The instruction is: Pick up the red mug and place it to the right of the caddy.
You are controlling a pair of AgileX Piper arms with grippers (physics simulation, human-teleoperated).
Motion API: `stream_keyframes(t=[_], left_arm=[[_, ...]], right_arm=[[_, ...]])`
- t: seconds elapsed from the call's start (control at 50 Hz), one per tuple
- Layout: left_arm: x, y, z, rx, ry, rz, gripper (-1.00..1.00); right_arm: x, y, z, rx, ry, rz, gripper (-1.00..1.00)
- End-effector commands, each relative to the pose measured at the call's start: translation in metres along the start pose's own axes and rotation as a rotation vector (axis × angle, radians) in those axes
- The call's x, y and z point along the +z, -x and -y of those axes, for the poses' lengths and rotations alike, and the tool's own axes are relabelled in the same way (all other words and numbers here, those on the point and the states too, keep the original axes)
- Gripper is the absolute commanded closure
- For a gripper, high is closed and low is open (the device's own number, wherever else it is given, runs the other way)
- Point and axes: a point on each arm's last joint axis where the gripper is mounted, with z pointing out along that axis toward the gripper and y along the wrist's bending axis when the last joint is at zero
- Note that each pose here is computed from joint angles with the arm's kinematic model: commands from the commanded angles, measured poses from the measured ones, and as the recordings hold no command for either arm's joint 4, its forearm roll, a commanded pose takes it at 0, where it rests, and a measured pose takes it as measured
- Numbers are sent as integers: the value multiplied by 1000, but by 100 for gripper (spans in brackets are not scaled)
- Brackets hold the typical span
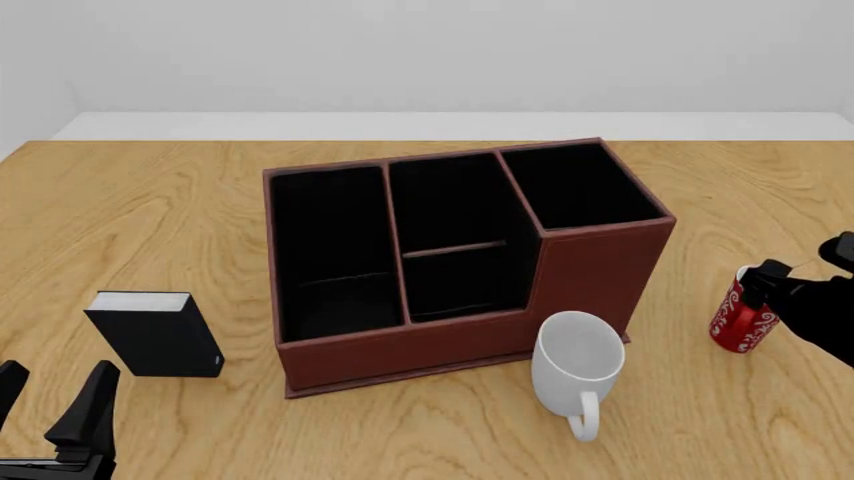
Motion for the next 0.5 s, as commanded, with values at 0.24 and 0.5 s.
stream_keyframes(t=[0.24, 0.5], left_arm=[[0, 0, 0, 0, 0, 0, -100], [0, 0, 0, 0, 0, 0, -100]], right_arm=[[19, -12, 2, 10, -6, -42, -100], [26, -20, 4, 23, -13, -62, -100]])
